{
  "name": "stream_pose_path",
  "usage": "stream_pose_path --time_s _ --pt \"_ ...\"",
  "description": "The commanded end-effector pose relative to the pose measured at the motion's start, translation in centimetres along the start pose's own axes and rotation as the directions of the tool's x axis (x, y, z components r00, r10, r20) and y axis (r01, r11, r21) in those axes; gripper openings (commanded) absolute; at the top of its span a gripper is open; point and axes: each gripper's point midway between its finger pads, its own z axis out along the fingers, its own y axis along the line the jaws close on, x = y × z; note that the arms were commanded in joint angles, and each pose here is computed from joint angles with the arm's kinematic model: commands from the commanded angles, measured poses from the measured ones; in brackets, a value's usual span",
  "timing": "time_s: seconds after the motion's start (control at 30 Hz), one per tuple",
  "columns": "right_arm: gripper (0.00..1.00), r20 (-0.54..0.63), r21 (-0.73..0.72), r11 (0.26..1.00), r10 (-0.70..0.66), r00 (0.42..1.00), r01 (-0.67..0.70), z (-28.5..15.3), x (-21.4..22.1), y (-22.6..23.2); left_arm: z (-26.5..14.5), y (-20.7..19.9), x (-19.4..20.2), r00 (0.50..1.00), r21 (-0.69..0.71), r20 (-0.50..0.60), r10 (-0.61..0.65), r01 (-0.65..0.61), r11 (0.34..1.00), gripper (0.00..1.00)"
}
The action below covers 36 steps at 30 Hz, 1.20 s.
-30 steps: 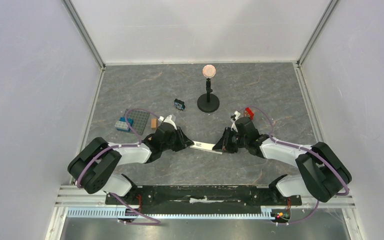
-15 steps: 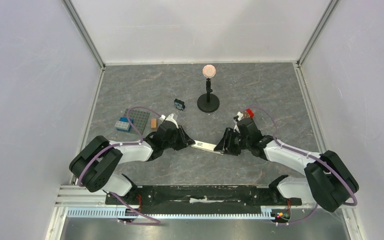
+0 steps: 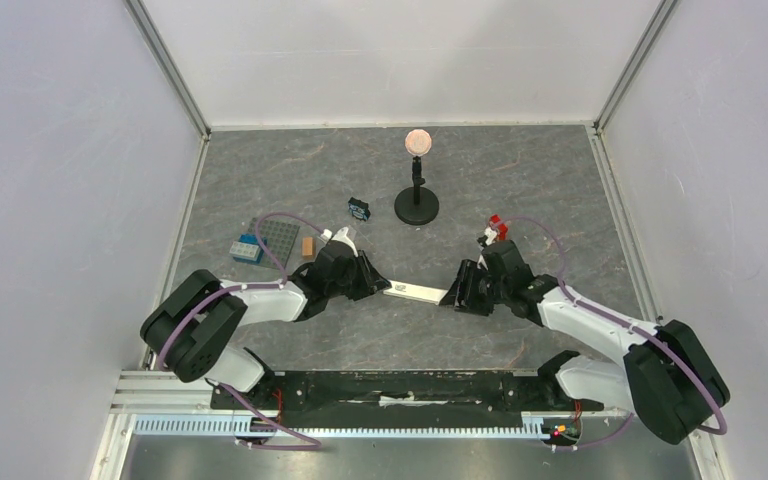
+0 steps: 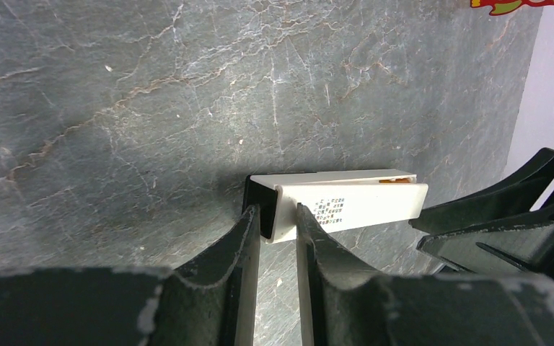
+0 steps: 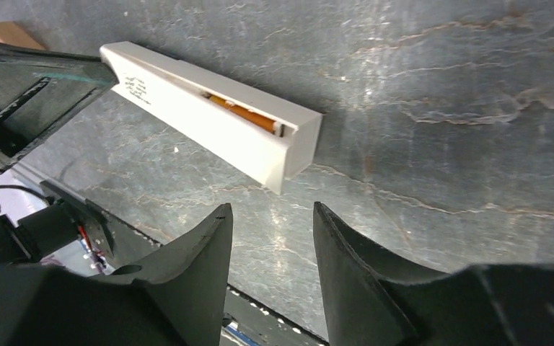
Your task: Load the batteries into the remote control
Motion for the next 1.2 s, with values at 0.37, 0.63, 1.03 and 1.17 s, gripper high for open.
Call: stream_pose_path --time_s 0.37,0.63,1.03,1.17 --pt "0.36 0.132 0.113 0.981 -0.170 0.977 0.156 0.6 -4.6 -0.9 -0.1 4.9 2.8 0.993 -0.164 -0.102 0.061 -0.077 0.983 0.29" --pt "0.41 0.187 0.057 0.964 -0.267 0.945 0.261 -0.3 -6.0 1.1 -0.1 4.7 2.7 0.992 -0.158 -0.105 0.065 -0.082 0.984 0.29" --pt "0.41 0.147 0.092 0.978 -0.201 0.968 0.189 0.7 -5.3 -0.1 0.0 4.8 2.9 0.990 -0.159 -0.119 0.075 -0.093 0.983 0.30" --pt "0.23 0.149 0.074 0.986 -0.161 0.976 0.152 1.0 -5.0 0.0 0.1 4.9 3.0 0.990 -0.162 -0.123 0.070 -0.089 0.983 0.30"
